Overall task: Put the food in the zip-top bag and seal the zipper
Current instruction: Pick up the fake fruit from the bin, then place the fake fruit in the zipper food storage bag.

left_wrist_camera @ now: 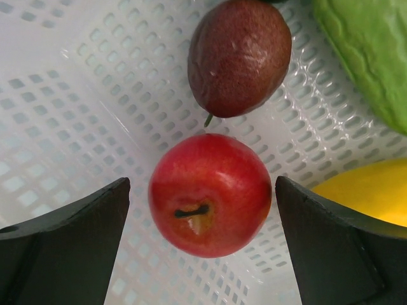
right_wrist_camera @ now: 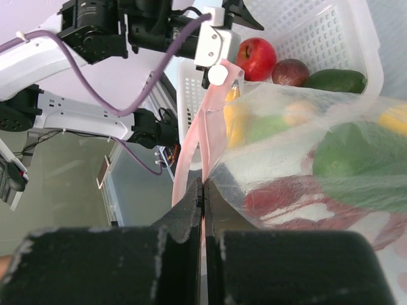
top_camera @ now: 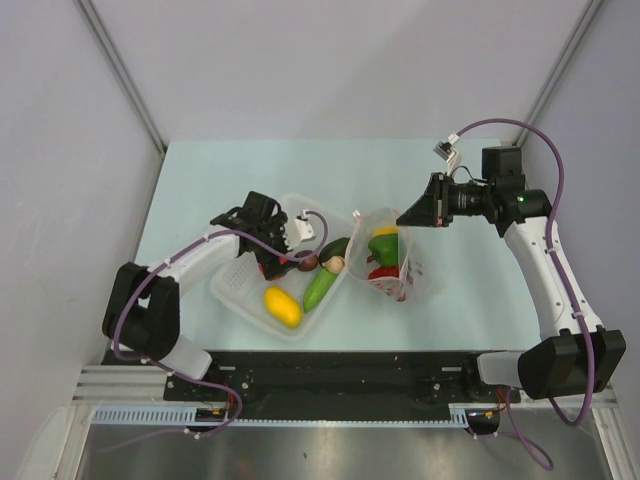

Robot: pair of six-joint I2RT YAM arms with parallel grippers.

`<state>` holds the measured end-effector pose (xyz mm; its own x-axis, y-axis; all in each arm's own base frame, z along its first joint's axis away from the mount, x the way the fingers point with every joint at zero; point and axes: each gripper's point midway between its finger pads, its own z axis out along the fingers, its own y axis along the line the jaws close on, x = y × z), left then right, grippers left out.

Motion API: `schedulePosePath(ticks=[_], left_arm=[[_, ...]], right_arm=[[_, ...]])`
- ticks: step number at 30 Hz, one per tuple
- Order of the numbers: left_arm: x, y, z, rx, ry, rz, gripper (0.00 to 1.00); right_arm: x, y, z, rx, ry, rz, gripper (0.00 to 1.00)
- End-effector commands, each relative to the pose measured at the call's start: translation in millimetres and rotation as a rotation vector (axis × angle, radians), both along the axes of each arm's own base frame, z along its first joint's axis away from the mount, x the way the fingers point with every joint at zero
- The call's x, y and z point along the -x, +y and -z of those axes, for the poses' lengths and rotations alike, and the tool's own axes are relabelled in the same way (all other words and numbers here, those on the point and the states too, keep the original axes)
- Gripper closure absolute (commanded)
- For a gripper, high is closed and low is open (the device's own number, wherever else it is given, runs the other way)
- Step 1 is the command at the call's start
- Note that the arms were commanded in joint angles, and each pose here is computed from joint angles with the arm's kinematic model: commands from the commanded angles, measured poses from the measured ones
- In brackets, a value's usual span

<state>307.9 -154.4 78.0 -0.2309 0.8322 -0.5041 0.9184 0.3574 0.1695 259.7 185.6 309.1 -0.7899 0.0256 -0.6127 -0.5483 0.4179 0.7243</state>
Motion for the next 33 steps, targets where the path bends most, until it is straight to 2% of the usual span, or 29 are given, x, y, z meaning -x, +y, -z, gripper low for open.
schedulePosePath(ticks=[1,3,6,7,9,10,13,15,20,24,28,33], left_arm=[[-0.3,8.3,9.4,-0.050,-0.016,0.047,0.00],[2.8,8.0,9.4,-0.047,-0.007,0.056,0.02],[5.0,8.5,6.2,-0.052,0.006,0.061,0.12],[11.6,9.8,5.7,-0.056,0.039,0.064,0.22],[8.2,0.3,-11.9,-0.011,0.047,0.060,0.35],[13.6,-1.7,-19.0,0.002,0.072,0.064,0.48],[8.0,-26.7,-73.4,0.155,0.042,0.047,0.62],[3.8,-45.7,-127.1,0.281,-0.026,0.064,0.64],[25.7,-105.3,-255.1,0.648,-0.107,0.148,0.63],[45.6,-134.5,-313.1,0.821,-0.174,0.224,0.62],[69.0,-165.3,-321.3,0.865,-0.135,0.284,0.62],[76.6,-197.9,-277.0,0.739,-0.125,0.320,0.60]], right_arm=[[1.9,-0.6,-8.8,-0.007,-0.038,-0.013,1.00],[1.2,-1.1,-8.0,-0.004,-0.039,-0.012,1.00],[0.4,-0.8,-6.4,-0.002,-0.037,-0.014,1.00],[0.2,-0.9,-5.2,0.000,-0.034,-0.013,1.00],[-0.2,-0.9,-6.3,0.000,-0.040,-0.014,1.00],[-0.5,-0.9,-5.9,0.000,-0.039,-0.014,1.00],[-1.2,-1.0,-6.3,0.001,-0.040,-0.012,1.00],[-1.1,-0.2,-6.7,-0.003,-0.036,-0.014,1.00],[-2.2,1.6,-7.2,-0.005,-0.039,-0.015,1.00],[-3.4,3.0,-9.0,-0.010,-0.044,-0.018,1.00],[-2.1,3.2,-10.6,-0.013,-0.044,-0.019,1.00],[0.1,3.3,-12.3,-0.020,-0.046,-0.028,1.00]])
